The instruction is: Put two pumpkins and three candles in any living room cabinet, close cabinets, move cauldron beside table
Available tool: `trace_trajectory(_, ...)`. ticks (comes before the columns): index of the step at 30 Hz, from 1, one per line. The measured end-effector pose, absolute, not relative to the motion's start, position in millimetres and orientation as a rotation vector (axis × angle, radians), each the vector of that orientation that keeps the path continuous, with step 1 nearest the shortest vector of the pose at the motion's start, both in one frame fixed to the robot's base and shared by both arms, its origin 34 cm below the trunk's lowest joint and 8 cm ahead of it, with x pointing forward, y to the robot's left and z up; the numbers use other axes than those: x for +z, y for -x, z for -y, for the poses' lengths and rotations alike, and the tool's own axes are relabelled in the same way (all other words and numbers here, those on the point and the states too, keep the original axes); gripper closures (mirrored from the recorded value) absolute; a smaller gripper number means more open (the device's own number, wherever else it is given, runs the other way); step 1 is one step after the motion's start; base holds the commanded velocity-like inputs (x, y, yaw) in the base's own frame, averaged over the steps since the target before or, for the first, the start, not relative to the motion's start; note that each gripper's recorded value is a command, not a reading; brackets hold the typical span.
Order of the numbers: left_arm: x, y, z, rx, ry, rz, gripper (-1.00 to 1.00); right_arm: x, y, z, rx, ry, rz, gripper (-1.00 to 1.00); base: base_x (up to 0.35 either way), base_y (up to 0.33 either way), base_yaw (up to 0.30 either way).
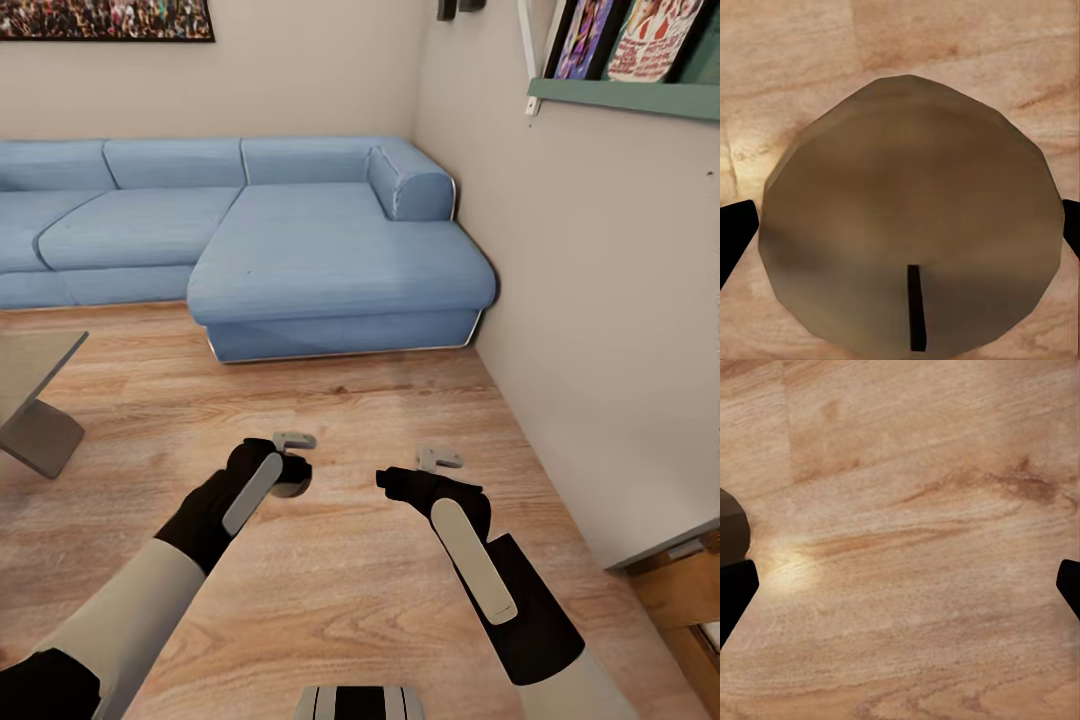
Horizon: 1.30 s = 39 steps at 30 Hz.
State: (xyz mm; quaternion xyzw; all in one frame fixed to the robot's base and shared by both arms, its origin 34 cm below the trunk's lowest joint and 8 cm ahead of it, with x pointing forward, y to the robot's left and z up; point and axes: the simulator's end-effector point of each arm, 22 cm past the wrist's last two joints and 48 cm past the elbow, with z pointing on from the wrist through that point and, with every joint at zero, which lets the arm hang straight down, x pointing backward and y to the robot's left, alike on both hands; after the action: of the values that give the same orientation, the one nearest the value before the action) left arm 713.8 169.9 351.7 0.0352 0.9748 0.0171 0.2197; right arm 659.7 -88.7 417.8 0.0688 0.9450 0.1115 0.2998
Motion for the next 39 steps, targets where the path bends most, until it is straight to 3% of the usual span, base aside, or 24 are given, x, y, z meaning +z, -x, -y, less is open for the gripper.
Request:
trace_trajectory(13, 403, -713, -168, -0.008, -0.084, -2.653, 1.00, 450, -663, 89, 0.295, -0.173, -2.454, -1.00, -0.003, 0.000, 0.000)
trace_trajectory(28, 445, -719, -179, -0.019, -0.027, -2.599, 1.00, 487, -665, 90, 0.293, -0.161, -2.395, -1.00, -0.169, 0.000, 0.003)
trace_trajectory(39, 474, -720, -179, -0.018, -0.032, -2.563, 1.00, 512, -665, 90, 0.292, -0.153, -2.355, -1.00, -0.251, 0.000, 0.215)
